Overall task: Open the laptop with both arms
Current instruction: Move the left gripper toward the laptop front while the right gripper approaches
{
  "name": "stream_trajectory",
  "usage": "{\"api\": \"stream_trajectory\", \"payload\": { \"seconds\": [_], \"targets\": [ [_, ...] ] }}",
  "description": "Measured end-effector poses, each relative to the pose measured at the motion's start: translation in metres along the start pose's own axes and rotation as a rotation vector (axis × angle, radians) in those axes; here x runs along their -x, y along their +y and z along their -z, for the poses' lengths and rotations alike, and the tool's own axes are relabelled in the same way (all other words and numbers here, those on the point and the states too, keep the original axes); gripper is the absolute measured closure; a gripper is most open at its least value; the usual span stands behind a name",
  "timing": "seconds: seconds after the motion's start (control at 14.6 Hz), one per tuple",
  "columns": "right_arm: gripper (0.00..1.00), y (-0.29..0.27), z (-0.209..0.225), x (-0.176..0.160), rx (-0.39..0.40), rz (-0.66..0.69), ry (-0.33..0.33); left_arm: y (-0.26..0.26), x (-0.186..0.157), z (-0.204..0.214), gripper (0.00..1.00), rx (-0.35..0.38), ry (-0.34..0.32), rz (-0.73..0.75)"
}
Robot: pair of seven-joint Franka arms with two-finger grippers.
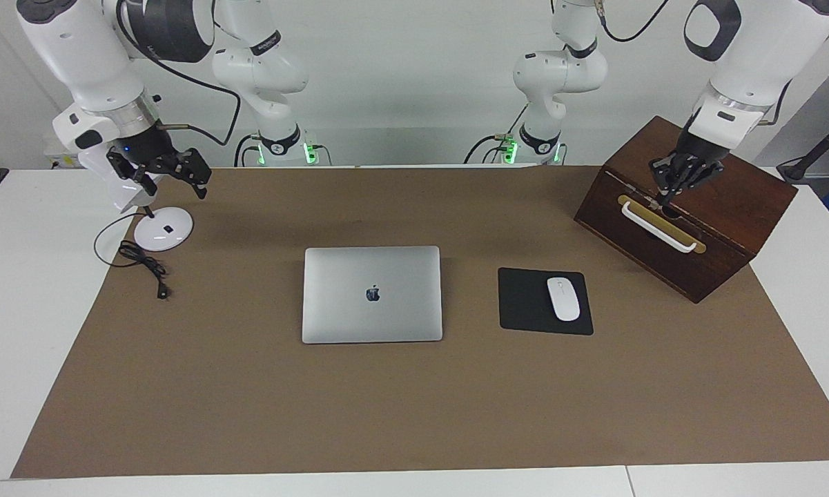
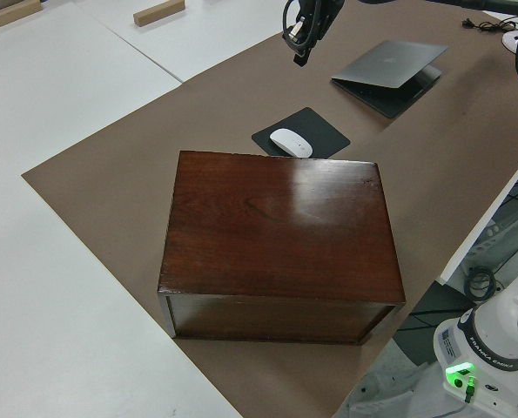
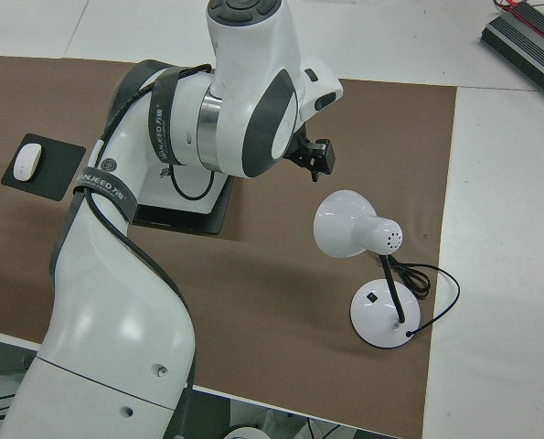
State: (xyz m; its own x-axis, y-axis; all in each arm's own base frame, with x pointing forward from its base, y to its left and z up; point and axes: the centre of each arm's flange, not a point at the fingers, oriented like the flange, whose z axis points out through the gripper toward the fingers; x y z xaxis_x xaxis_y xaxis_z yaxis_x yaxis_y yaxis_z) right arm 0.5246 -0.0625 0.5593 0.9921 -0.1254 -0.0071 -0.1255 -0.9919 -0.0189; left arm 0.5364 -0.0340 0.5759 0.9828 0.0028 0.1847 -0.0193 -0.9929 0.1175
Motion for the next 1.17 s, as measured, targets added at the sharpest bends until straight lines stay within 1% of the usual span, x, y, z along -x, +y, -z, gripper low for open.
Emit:
{"api": "stream_trajectory", "payload": {
  "seconds": [0.14,0.34,0.55,0.76,0.89,1.17],
  "targets": [
    [0.00,0.001,-0.016,-0.002,-0.011,-0.006,0.022,0.014,0.012,-0.016,0.99,0.032,0.048,-0.010],
    [0.00,0.000,-0.037,0.001,-0.024,-0.012,0.050,0.045,0.031,-0.037,0.99,0.052,0.092,-0.066],
    [0.00,-0.005,-0.056,0.006,-0.085,-0.040,0.106,0.078,0.050,-0.060,0.99,0.069,0.132,-0.130],
    [0.00,-0.015,-0.073,0.013,-0.141,-0.064,0.151,0.099,0.073,-0.088,0.99,0.079,0.156,-0.175],
    [0.00,-0.029,-0.084,0.018,-0.173,-0.076,0.189,0.114,0.088,-0.106,0.99,0.088,0.176,-0.209],
    [0.00,-0.091,-0.103,0.042,-0.198,-0.099,0.261,0.149,0.127,-0.144,0.99,0.114,0.225,-0.288]
  ]
}}
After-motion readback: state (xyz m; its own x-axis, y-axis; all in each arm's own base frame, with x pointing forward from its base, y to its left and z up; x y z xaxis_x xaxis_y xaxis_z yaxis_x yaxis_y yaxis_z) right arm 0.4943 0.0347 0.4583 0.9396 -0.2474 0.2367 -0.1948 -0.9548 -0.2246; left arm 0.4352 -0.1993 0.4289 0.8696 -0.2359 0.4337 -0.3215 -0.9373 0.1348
